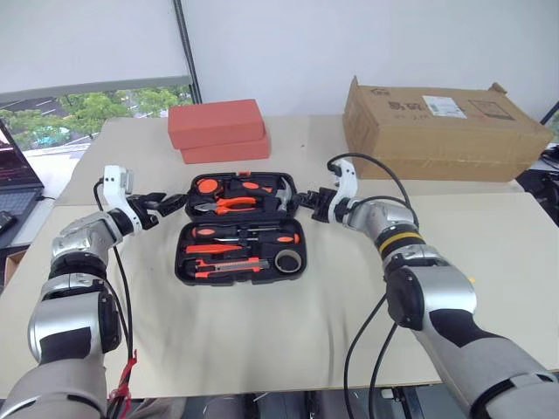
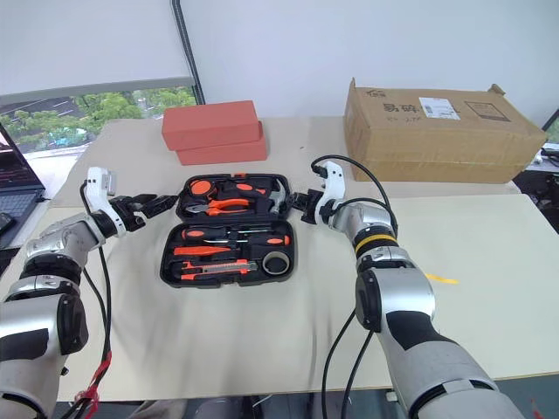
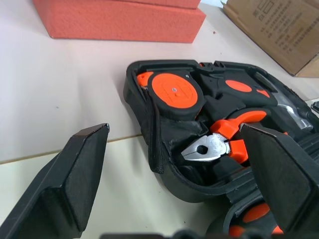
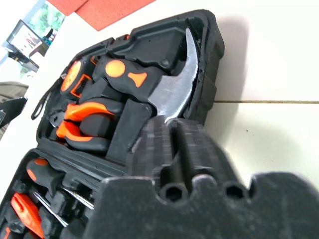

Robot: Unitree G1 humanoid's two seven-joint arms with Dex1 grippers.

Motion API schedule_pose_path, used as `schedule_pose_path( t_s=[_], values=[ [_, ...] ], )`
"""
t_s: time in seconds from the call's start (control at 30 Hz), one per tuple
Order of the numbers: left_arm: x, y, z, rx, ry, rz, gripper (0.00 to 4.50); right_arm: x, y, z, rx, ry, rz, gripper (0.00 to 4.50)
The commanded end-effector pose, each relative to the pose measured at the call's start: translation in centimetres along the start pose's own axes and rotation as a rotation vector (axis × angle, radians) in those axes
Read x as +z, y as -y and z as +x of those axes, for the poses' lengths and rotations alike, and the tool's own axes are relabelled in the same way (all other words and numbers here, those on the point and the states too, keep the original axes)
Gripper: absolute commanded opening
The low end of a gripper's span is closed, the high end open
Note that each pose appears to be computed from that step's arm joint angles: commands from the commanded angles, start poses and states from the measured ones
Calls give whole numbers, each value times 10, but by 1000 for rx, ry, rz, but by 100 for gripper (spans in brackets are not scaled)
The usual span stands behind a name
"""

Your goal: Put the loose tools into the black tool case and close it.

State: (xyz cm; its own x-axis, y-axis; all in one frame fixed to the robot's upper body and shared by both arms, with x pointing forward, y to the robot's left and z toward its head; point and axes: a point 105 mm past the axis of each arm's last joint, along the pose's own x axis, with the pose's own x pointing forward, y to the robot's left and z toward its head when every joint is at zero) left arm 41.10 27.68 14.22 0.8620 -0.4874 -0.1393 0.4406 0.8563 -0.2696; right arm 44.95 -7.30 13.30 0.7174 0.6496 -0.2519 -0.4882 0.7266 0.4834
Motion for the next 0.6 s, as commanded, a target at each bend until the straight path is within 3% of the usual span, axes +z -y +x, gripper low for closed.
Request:
schedule_pose_path(
  t_s=[0.03, 0.17, 0.33, 0.37, 0.6],
  values=[
    [20, 0, -2, -1, 47, 31, 450, 17, -9, 3, 7, 43, -80, 4],
    [20, 0, -2, -2, 47, 33, 450, 15, -10, 4, 13, 34, -118, 4],
    [14, -2, -2, 16, 37, 19, 450, 13, -9, 5, 4, 32, -135, 124],
    [13, -3, -2, 22, 37, 13, 450, 13, -9, 5, 4, 34, -136, 169],
    [8, -9, 8, 130, 6, -36, 450, 19, -5, 0, -5, 54, -162, 169]
  ],
)
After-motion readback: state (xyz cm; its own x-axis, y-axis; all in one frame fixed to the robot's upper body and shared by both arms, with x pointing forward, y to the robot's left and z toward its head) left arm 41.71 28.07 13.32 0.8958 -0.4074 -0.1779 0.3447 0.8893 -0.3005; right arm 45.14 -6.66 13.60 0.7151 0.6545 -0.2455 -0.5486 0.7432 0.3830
